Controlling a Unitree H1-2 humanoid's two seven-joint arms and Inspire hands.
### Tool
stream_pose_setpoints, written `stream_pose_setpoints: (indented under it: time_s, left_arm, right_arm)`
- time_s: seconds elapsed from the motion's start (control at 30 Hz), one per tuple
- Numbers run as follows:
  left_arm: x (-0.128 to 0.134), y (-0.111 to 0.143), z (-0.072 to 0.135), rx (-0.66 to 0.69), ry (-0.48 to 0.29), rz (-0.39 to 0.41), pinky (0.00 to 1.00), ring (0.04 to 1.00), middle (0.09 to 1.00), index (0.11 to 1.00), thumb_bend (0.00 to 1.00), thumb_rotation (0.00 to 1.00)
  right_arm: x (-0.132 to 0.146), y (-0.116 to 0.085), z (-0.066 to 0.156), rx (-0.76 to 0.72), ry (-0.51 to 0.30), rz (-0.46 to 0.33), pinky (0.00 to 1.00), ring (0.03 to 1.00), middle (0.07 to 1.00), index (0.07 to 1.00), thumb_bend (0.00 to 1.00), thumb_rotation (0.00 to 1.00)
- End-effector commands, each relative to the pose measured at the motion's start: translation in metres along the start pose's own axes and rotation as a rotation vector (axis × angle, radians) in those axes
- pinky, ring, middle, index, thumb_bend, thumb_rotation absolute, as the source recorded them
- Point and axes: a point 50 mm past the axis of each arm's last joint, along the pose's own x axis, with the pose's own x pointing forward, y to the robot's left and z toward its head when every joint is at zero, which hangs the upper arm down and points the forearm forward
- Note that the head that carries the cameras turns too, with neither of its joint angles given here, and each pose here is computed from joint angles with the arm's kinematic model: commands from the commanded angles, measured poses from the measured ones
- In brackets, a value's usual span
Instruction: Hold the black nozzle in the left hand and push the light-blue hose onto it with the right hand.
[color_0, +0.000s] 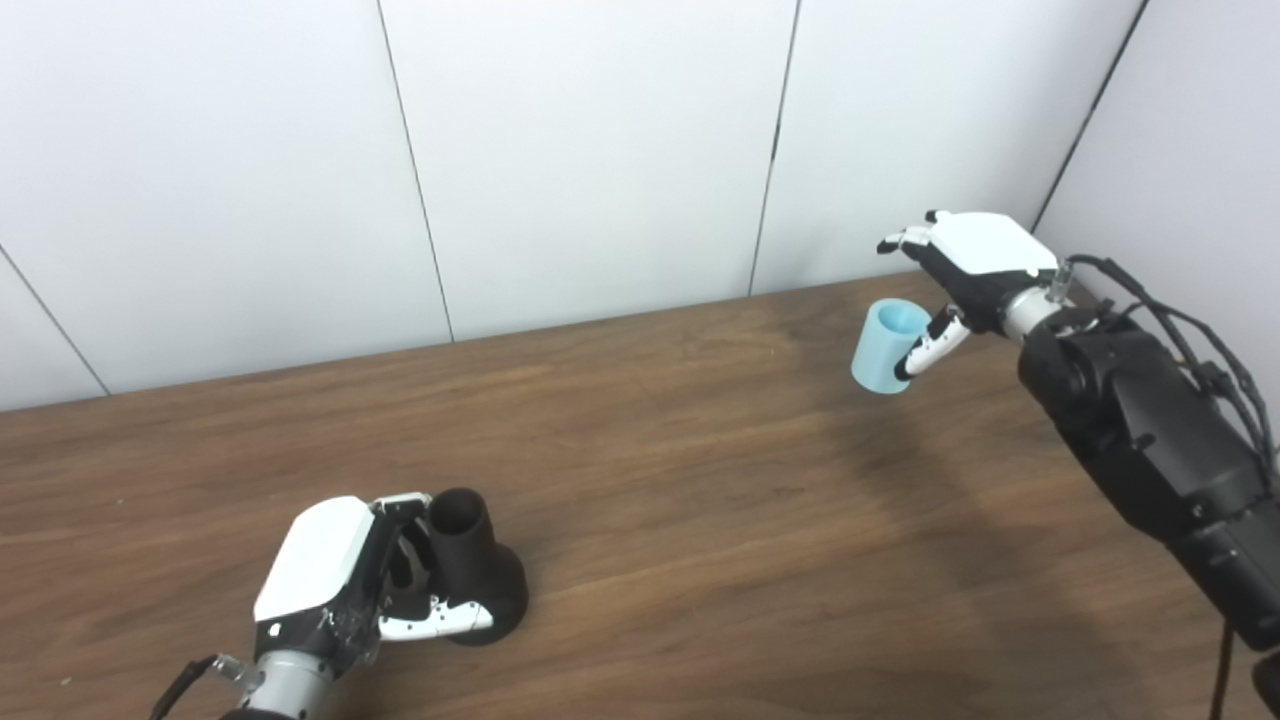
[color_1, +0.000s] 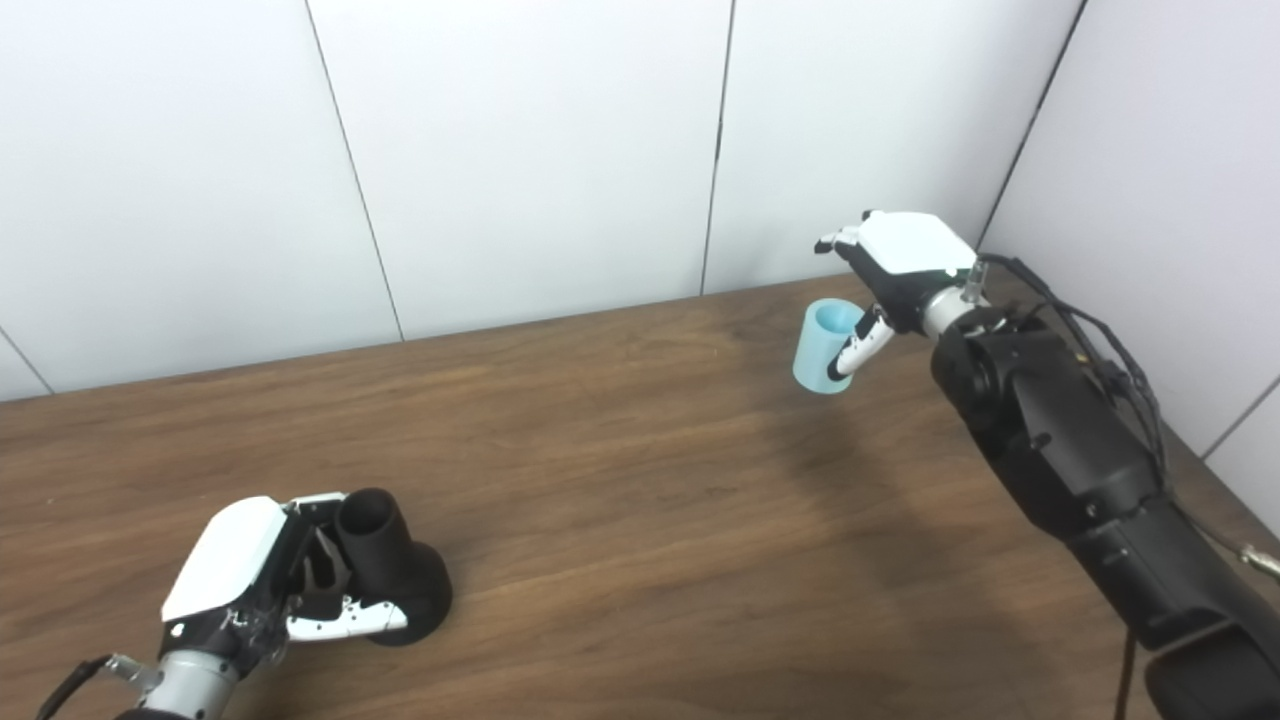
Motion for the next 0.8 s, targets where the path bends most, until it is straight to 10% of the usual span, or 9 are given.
stream_pose_setpoints:
  time_s: [0.0, 0.77]
  left_arm:
    - [-0.003, 0.002, -0.006, 0.04, 0.021, -0.034, 0.2, 0.31, 0.475, 0.485, 0.53, 0.0]
    - [-0.001, 0.005, -0.011, 0.09, 0.006, -0.049, 0.26, 0.339, 0.394, 0.505, 0.52, 0.0]
  right_arm:
    - [0.009, -0.027, -0.008, -0.019, 0.016, -0.054, 0.95, 1.0, 0.932, 0.876, 0.94, 0.22]
    - [0.034, 0.006, 0.001, 0.116, 0.026, 0.041, 0.7, 0.83, 0.855, 0.848, 0.9, 0.1]
